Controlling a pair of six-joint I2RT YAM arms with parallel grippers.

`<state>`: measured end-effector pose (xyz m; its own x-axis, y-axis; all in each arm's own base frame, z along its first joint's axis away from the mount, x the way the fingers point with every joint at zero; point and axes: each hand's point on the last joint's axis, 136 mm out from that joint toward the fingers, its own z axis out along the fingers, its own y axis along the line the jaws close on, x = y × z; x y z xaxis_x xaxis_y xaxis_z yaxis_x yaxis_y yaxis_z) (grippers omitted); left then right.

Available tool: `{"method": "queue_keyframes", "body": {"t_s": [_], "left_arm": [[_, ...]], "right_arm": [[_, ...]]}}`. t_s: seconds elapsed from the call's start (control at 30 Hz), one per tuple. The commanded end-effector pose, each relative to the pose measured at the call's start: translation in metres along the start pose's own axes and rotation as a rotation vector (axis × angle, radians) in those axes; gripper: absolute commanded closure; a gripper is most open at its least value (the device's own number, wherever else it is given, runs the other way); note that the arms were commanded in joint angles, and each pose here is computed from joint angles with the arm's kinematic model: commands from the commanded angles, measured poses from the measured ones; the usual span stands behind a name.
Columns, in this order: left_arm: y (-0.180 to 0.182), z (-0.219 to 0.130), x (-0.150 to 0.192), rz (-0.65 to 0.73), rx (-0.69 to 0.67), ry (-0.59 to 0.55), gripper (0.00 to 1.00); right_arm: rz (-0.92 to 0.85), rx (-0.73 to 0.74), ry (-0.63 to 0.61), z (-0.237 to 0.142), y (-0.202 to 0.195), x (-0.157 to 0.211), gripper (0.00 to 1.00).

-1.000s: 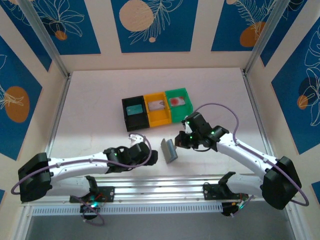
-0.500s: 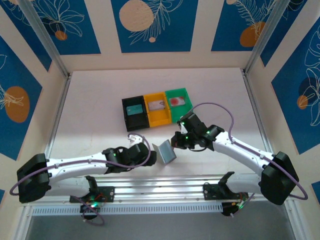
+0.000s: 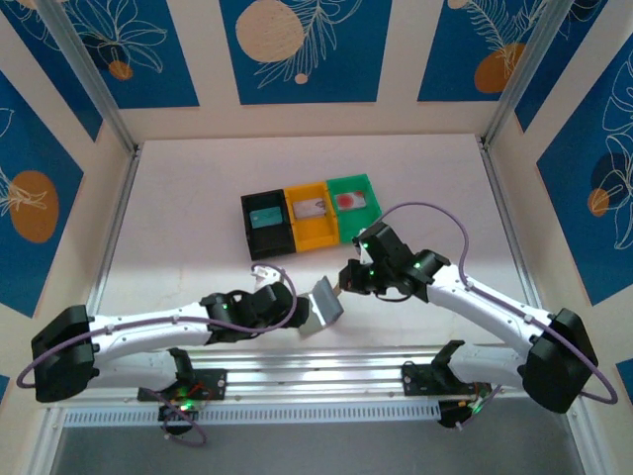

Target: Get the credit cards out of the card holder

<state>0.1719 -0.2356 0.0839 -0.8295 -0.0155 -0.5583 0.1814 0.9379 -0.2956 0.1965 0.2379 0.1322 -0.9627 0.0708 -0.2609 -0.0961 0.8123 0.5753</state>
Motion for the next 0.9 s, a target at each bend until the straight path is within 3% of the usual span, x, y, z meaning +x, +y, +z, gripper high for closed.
{"method": "queue_keyframes", "body": {"t_s": [0.0,0.5,0.87], "left_arm": [[0.014,-0.002,-0.001,0.013,-0.041,-0.014,0.01],[0.012,0.006,0.007,0.007,-0.026,0.013,0.01],[-0.005,0.01,0.004,0.009,0.018,0.02,0.01]], "right_arm": [[0.007,-0.008,-0.015,-0.008,0.005,0.0,1.0],[0.093,0.062,-0.025,0.003,-0.044,0.002,1.0],[0.095,0.063,-0.028,-0.006,-0.04,0.0,1.0]]}}
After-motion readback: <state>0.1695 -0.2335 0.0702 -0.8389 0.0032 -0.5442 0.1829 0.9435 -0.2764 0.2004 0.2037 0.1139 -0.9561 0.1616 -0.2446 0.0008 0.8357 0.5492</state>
